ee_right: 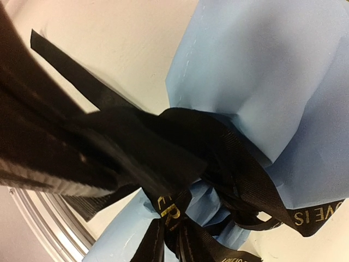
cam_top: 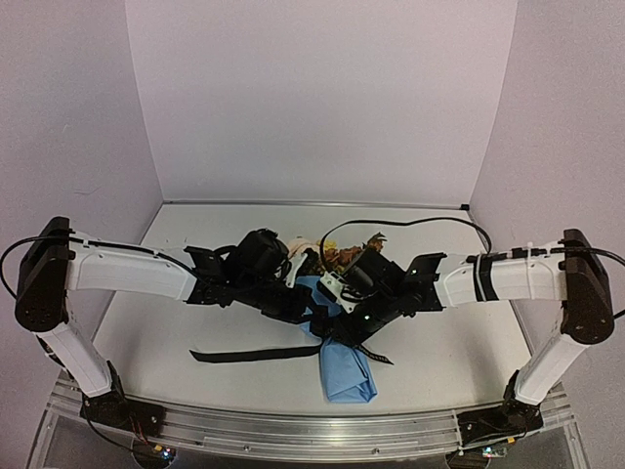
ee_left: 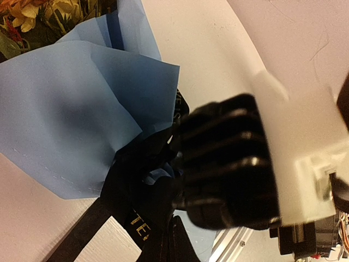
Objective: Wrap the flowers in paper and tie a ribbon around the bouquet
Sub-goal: Cross the half-tied ribbon over the folded bouquet.
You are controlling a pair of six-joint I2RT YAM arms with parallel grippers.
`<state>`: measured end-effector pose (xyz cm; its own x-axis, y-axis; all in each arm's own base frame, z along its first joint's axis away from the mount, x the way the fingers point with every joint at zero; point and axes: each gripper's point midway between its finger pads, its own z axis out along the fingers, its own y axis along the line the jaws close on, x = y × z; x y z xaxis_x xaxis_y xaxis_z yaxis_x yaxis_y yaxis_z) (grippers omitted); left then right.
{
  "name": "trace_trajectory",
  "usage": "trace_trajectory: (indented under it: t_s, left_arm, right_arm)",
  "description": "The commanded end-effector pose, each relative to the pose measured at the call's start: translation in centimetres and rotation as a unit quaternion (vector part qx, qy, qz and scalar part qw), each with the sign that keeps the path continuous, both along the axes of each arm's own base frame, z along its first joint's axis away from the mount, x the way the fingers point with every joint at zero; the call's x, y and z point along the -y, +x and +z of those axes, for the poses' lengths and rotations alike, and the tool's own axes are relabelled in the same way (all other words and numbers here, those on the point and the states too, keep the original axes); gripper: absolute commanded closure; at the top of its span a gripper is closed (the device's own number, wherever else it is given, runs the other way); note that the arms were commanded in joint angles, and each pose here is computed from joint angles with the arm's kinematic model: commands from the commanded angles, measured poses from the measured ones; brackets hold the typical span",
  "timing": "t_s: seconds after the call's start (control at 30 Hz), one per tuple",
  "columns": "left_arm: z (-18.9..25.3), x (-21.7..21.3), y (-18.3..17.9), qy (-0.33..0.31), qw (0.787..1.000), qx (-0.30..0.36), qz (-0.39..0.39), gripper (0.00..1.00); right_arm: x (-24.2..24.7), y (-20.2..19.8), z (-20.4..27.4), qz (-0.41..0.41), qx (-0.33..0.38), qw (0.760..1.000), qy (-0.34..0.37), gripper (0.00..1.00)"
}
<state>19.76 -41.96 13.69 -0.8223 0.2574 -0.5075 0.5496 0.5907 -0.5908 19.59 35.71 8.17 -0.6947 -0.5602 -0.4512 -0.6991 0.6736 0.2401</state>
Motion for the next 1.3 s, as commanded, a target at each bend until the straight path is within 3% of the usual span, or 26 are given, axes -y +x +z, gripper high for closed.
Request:
trace_trajectory:
  t_s: [0.0,0.63,1.27]
  left_arm:
    - [1.2,-0.1,0.1,-0.019,1.0,0.002,0.004,1.0]
    - [-2.8,-4.6,-0.5,0.03,0.997,-0.022,0.061,1.0]
    - [-6.3,-9.3,-2.3,0.074,0.992,-0.054,0.09,1.0]
  right_arm:
    - [-1.1,0.9,0.9,-0.029,0.003,0.999,0.016,0.97]
    - [9.6,0.0,0.2,-0.041,0.079,0.985,-0.149,1.0]
    - [13.2,-1.2,-3.0,-0.06,0.07,0.978,-0.19,1.0]
